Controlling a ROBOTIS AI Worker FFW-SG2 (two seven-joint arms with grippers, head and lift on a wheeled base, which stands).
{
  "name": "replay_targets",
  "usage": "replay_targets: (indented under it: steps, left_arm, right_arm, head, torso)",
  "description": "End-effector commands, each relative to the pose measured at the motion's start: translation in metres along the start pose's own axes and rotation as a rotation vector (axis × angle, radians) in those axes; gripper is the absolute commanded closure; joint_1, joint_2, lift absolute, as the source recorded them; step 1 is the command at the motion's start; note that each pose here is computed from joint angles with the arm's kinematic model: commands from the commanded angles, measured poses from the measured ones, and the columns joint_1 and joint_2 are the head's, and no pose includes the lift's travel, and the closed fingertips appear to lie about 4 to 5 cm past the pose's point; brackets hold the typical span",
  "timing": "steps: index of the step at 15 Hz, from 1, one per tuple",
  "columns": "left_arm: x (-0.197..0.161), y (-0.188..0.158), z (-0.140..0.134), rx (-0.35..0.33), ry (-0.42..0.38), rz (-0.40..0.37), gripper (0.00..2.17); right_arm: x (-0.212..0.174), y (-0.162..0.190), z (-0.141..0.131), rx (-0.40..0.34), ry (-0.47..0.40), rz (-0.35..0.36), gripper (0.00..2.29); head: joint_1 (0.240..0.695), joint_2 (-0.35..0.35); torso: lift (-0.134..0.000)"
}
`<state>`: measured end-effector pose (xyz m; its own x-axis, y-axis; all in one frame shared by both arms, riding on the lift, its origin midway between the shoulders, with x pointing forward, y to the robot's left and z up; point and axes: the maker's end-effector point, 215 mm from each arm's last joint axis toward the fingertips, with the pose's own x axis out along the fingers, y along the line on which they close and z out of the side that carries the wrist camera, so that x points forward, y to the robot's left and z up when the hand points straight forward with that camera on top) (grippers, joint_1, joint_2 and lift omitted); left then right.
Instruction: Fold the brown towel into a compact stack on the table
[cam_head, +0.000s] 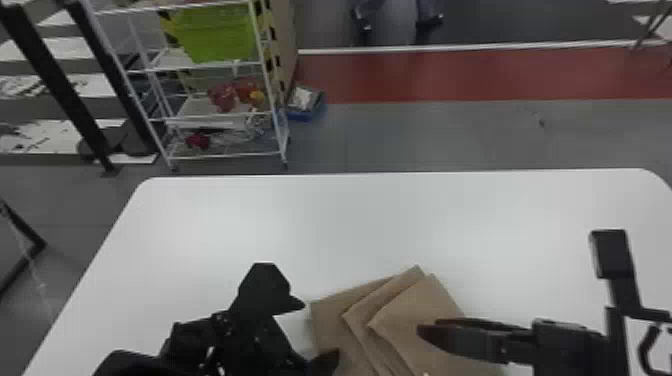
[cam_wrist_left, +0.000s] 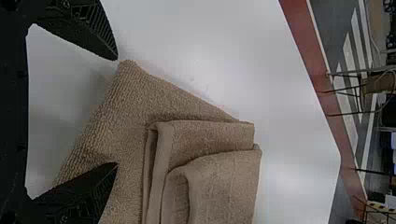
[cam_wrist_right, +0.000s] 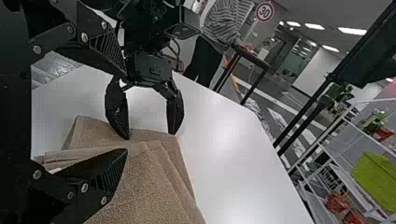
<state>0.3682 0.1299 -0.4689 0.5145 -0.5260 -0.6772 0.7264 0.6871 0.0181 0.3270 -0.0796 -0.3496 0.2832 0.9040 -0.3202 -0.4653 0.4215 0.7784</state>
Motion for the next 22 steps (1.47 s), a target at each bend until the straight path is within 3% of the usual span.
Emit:
replay_targets:
  steps: [1,2,3,4,7,14,17,22]
  left_arm:
    - [-0.011,0.011,0.004,-0.007,-0.017,0.033,0.07]
    - [-0.014,0.015,0.004,-0.013,-0.022,0.041,0.07]
    - [-0.019,0.021,0.004,-0.023,-0.029,0.060,0.07]
    - [-0.024,0.027,0.004,-0.034,-0.039,0.075,0.07]
    - [-0.032,0.030,0.000,-0.053,-0.048,0.087,0.07]
    - [-0.032,0.028,0.003,-0.053,-0.059,0.079,0.07]
    - [-0.032,0.026,0.006,-0.044,-0.069,0.072,0.07]
    - [-0.028,0.025,0.018,-0.034,-0.097,0.056,0.07]
  right_arm:
    - [-0.027,-0.009,-0.014,-0.011,0.034,-0.070,0.60]
    - [-0.038,-0.012,-0.021,-0.020,0.057,-0.091,1.02]
    - [-0.050,-0.028,-0.029,-0.019,0.072,-0.165,1.49]
    - [-0.062,-0.047,-0.040,-0.001,0.084,-0.252,1.66]
    - [-0.087,-0.076,-0.075,0.041,0.142,-0.382,1.66]
    - [-0.072,-0.095,-0.078,0.012,0.217,-0.449,1.66]
    - [-0.053,-0.101,-0.055,-0.003,0.205,-0.445,1.66]
    - [-0.023,-0.093,0.032,-0.085,0.122,-0.407,1.66]
  head:
    - [0.695,0.090]
    - [0.695,0.083]
    - [0.695,0.069]
    - [0.695,0.060]
    - [0.695,0.009]
    - [0.695,-0.039]
    - [0.695,-0.025]
    - [0.695,0.005]
  torso:
    - [-0.119]
    - [-0.119]
    - [-0.119]
    - [-0.119]
    - [-0.119]
    - [-0.119]
    - [-0.119]
    - [-0.119]
